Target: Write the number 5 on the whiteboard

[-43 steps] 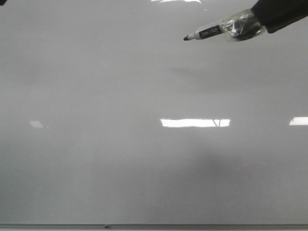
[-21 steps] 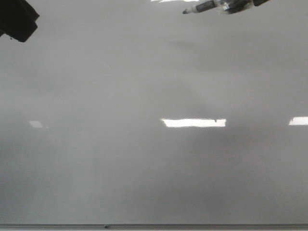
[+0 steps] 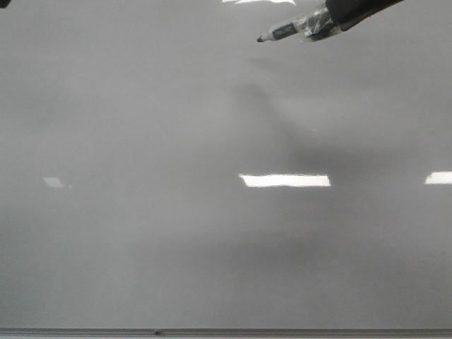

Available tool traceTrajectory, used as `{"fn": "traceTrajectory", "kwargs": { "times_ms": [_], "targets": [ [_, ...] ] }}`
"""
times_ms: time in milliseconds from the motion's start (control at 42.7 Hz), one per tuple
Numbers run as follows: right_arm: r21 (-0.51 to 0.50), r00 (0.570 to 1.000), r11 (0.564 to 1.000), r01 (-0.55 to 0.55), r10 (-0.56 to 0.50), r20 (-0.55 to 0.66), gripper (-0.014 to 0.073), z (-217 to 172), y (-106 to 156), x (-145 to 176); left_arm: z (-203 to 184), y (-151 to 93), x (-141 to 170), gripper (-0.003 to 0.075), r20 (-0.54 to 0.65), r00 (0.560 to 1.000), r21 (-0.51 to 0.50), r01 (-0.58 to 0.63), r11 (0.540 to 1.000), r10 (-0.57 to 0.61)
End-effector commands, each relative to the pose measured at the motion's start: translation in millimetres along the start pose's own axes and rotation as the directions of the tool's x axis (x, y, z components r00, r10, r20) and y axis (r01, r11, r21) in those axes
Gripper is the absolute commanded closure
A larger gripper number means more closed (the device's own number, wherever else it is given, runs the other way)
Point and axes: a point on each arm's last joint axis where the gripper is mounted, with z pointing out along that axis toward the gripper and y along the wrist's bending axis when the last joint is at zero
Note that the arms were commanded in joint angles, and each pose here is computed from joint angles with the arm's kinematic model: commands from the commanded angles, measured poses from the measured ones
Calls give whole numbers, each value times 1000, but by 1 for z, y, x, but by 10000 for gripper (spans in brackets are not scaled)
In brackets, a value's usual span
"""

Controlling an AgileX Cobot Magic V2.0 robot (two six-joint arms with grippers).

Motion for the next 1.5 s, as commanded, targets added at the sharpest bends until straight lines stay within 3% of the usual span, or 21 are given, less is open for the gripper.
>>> {"fn": "traceTrajectory", "kwargs": {
  "times_ms": [0,211,375,656,797,984,1219,1477],
  "targets": [
    [46,993,999,-1,-5,118,665,-5,-8,-20,-10,-1,-13,290,117,993,-8,15,1000,-14],
    [43,999,999,0,-2,36,665,20,-11,-9,-6,0,-13,290,104,994,-4,20,1000,-20],
    [7,991,1000,5,-5,-132,665,39,-10,10,-6,-1,-13,290,105,994,-1,25,1000,-24],
    [46,994,999,8,-3,-105,665,29,-22,4,-6,-1,-13,290,105,994,-1,25,1000,-24],
    [57,983,998,-14,25,-182,665,24,-31,13,-6,-1,-13,290,105,994,-1,25,1000,-24],
    [24,958,1000,-16,22,-287,665,42,-25,34,-6,-1,-13,290,105,994,-1,25,1000,-24],
    [-24,971,999,34,-39,-235,665,66,-3,33,-6,-1,-13,290,105,994,-1,25,1000,-24],
    [-45,976,998,47,-56,-209,665,45,1,15,-6,-1,-14,290,106,994,2,28,1000,-28]
  ]
}}
